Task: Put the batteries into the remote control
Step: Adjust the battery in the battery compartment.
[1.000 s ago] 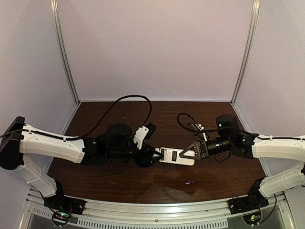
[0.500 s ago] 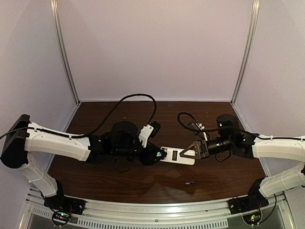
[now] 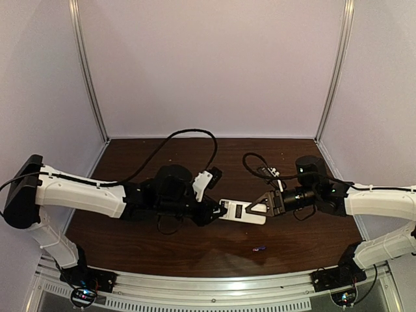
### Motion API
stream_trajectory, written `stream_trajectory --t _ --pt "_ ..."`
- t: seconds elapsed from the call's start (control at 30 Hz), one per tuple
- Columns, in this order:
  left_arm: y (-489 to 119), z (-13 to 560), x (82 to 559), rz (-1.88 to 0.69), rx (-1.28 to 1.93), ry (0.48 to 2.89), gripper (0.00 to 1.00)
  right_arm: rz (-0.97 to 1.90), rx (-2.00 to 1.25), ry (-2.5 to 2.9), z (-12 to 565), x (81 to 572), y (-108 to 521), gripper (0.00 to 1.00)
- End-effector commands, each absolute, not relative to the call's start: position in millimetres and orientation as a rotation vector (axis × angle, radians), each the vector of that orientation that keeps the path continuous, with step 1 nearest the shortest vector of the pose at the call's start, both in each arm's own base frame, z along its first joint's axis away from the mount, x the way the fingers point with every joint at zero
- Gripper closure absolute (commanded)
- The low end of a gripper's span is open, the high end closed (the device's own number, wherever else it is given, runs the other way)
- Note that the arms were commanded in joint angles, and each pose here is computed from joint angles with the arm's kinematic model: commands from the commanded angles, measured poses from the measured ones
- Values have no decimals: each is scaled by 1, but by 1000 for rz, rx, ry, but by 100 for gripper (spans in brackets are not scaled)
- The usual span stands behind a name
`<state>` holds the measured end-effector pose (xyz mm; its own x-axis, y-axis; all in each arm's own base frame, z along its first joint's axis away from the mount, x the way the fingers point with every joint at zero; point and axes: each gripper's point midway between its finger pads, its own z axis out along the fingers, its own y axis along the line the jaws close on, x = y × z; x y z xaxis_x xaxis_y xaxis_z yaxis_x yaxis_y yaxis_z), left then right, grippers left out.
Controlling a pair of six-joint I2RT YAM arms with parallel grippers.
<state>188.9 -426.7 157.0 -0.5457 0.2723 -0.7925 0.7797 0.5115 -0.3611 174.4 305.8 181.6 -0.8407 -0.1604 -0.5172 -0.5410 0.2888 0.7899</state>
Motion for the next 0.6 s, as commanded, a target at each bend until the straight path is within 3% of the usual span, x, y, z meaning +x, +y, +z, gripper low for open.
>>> stream_trajectory --t 0.0,0.2,0.4,0.57 --pt "-423 138 193 -862 900 2135 76 1619 -697 2097 217 172 311 100" --pt "-420 129 191 -834 923 2163 80 1619 -700 2100 216 171 310 100" --pt "-428 154 188 -935 912 2079 59 1608 -706 2118 207 171 310 100" --pt "-430 176 188 -1076 889 2010 55 1600 -721 2122 203 169 309 100"
